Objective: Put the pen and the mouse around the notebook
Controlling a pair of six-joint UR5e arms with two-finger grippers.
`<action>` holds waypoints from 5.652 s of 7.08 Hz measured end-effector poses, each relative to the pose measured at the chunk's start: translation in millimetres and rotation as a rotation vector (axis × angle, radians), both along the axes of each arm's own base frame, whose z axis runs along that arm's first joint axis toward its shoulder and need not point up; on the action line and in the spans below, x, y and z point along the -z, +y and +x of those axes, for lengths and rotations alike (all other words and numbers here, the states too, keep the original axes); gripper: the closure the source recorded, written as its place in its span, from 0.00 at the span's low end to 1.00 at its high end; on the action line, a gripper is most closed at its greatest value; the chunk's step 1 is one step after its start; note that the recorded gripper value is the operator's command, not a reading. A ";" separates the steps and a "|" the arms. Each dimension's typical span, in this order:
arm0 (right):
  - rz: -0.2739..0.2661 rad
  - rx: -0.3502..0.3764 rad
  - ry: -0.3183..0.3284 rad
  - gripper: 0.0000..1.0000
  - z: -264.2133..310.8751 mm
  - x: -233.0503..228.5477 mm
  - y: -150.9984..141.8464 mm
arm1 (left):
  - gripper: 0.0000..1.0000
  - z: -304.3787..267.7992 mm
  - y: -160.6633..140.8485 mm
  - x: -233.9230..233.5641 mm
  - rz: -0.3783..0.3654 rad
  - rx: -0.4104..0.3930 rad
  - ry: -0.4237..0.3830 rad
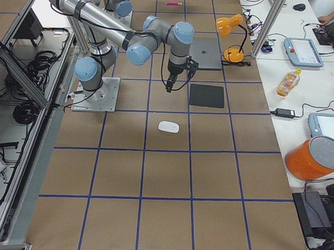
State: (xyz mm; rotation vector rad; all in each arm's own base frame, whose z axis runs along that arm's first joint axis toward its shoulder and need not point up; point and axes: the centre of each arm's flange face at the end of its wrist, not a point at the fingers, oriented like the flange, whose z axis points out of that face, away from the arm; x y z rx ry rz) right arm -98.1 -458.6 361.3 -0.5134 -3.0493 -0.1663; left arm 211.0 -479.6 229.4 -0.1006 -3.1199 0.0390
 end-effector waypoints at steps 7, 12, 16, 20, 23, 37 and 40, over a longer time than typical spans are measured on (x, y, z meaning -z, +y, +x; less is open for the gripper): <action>-0.034 0.014 0.018 0.00 -93.0 92.7 30.8 | 1.00 23.0 0.2 59.1 0.046 -0.042 -0.006; -0.048 0.043 0.018 0.00 -121.4 142.8 13.0 | 1.00 17.3 4.9 49.2 0.075 -0.067 0.005; -0.083 0.024 0.043 0.00 -124.5 166.1 -1.3 | 1.00 -69.4 10.3 -14.1 0.163 -0.355 0.033; -0.072 -0.027 0.019 0.00 -108.5 175.1 -5.9 | 1.00 -255.7 16.8 -63.1 0.180 -0.665 0.020; -0.061 -0.106 0.020 0.00 -111.1 177.1 -4.9 | 1.00 -409.4 35.5 -52.7 0.118 -0.935 0.005; 0.010 -0.097 0.020 0.40 -117.7 185.9 3.7 | 0.00 -559.0 22.1 2.8 0.086 -1.178 0.162; -0.011 -0.097 0.041 0.39 -119.8 172.3 -0.4 | 0.00 -510.7 -0.6 -85.5 0.100 -0.715 0.137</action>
